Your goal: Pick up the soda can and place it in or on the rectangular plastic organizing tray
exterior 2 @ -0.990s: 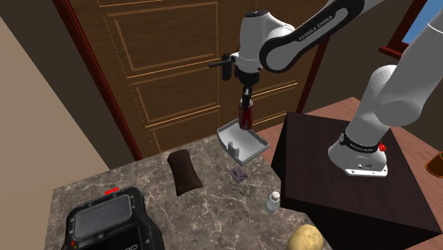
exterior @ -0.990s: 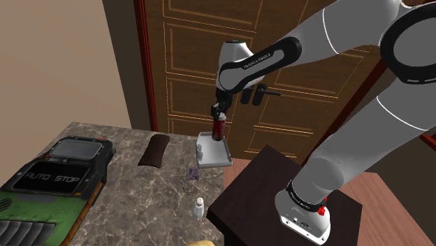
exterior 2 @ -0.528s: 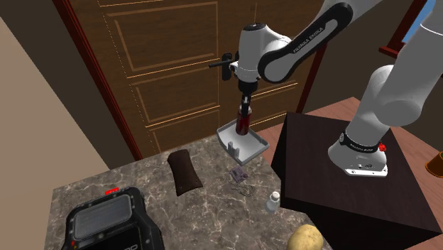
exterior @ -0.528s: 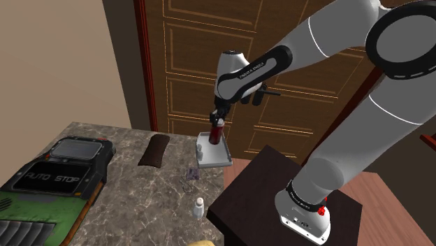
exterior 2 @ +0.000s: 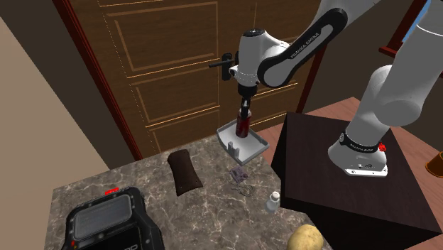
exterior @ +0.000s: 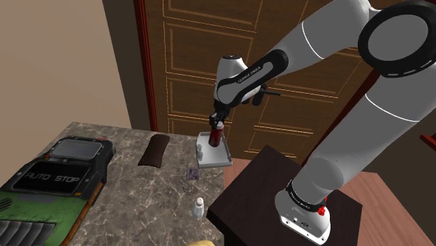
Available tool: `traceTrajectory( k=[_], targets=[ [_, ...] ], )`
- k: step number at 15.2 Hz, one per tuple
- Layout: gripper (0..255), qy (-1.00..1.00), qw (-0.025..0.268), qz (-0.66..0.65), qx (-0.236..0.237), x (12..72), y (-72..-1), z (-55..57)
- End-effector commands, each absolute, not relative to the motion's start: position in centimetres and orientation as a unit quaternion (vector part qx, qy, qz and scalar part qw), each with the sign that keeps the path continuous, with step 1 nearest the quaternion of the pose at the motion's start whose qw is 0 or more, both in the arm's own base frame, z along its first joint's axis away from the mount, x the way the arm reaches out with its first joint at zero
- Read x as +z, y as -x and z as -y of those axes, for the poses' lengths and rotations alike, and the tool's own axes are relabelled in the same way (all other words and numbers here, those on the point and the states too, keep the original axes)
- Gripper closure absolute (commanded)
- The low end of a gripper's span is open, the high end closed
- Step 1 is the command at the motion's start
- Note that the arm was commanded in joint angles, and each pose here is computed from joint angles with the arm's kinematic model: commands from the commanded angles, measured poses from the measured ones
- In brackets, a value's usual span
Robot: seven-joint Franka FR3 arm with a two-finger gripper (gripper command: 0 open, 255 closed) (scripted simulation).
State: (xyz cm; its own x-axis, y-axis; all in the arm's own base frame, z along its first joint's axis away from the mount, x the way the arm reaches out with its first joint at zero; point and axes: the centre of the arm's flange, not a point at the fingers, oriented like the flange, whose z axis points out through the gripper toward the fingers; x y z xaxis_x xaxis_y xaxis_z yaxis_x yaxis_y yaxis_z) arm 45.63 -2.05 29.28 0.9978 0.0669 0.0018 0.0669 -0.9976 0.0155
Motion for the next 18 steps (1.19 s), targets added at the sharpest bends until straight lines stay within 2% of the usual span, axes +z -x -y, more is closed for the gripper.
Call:
traceTrajectory(
  k=[1, 2, 3, 8, 12, 18],
  targets=[
    [255, -0.999, 0.008, -0.033, 0.001, 29.3, -45.6, 2.1],
    [255, -0.999, 0.008, -0.033, 0.001, 29.3, -45.6, 2.1],
    [0, -0.999, 0.008, -0.033, 0.001, 29.3, -45.6, 2.1],
    [0, -0.999, 0.008, -0.033, 0.001, 29.3, -45.6, 2.0],
    [0, -0.999, 0.008, -0.033, 0.001, 34.3, -45.6, 2.0],
    [0, -0.999, 0.008, -0.033, 0.001, 34.3, -45.6, 2.0]
  ],
)
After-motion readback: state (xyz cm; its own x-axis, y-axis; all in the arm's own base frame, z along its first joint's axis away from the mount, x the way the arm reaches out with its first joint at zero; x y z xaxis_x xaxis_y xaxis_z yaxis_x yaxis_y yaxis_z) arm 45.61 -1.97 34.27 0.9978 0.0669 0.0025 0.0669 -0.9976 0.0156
